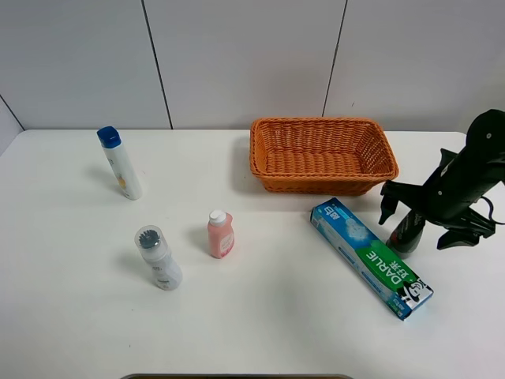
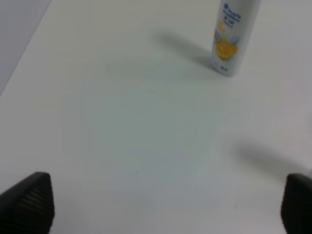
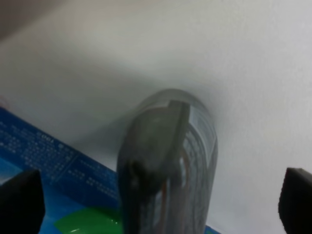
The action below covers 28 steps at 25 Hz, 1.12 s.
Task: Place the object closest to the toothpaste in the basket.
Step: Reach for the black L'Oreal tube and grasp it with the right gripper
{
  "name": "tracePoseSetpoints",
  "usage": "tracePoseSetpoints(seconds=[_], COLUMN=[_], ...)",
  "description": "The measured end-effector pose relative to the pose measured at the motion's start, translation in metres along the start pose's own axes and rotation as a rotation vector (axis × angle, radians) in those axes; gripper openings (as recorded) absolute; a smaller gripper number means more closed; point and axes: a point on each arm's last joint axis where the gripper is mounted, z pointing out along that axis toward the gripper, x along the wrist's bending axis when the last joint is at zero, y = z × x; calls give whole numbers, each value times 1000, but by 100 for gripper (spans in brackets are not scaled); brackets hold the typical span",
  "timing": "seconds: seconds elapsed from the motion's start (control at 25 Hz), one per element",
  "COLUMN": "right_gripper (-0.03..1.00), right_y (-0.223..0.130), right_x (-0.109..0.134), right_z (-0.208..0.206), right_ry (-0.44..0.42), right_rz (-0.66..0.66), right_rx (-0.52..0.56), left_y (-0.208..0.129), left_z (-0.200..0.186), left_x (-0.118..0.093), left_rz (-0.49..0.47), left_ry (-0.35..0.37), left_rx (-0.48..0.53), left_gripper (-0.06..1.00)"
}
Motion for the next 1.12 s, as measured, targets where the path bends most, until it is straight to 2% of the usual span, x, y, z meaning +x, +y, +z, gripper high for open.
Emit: tracePoseSetpoints(seconds=[0.44,0.56,0.64,0.92,1.12], right_gripper=[98,94,86,38,36], right_y=[0,0,0,1,2], right_x=[-1,-1,-1,0,0], right_z=[5,5,5,5,5], right_ry=[-14,-16,-16,-12,-9], right_rz=[-11,-13,-13,-12,-11], right_rx=[11,9,9,1,-5], left_y=[0,0,0,0,0], left_z=[0,0,0,0,0], left_x=[0,0,0,0,0], left_rz=[0,0,0,0,0], left_ry=[0,0,0,0,0], left_rx=[0,0,0,0,0], left_gripper=[94,94,94,94,94])
